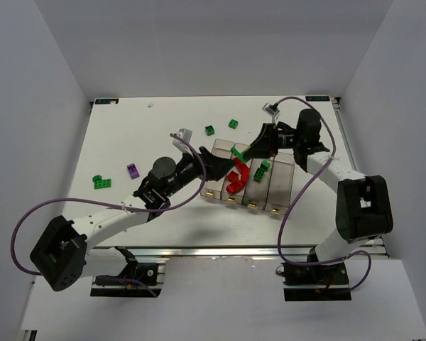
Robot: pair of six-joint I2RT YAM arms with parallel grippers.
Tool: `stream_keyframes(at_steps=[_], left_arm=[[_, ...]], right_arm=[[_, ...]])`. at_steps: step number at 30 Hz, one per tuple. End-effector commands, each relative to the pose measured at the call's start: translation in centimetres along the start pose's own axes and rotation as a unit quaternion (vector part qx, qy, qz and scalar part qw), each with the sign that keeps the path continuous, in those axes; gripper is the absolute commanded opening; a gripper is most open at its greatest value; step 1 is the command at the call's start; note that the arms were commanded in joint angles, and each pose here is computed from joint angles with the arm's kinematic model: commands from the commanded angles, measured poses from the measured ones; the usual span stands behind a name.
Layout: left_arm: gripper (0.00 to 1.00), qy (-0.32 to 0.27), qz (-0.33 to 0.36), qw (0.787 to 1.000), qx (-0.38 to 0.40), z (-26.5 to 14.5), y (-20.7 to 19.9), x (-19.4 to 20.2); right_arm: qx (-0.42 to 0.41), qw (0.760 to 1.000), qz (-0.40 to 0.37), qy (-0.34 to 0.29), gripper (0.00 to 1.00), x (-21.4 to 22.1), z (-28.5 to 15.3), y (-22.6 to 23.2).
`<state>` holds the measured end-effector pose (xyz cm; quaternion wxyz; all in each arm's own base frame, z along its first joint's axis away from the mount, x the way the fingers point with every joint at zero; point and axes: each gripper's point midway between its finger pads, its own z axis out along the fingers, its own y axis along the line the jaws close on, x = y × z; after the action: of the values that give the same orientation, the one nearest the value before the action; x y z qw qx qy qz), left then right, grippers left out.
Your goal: Sort the legos into containers by color
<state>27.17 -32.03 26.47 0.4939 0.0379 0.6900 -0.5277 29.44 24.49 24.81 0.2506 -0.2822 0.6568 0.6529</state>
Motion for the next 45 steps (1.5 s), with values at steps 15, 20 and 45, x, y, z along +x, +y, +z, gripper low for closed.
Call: stream_keyframes(at_steps=[15,20,45], left_arm=[[0.98,-0.06,-0.02,0.992,0.105,-0.5,-4.8,-4.0],[0.95,-0.052,-0.037,0.991,0.121,-0.4,-5.2,-3.7],[0.59,-0.016,-0.106,0.983,0.146,0.7,-4.7,-2.2]], right_arm=[[-0.093,0.994,-0.064,0.009,0.0,0.1,0.4,8.5],[-0.099,0.993,-0.065,0.013,0.0,0.3,1.0,8.5],[-0.106,0.99,-0.092,0.013,0.0,-0.4,1.5,9.1]])
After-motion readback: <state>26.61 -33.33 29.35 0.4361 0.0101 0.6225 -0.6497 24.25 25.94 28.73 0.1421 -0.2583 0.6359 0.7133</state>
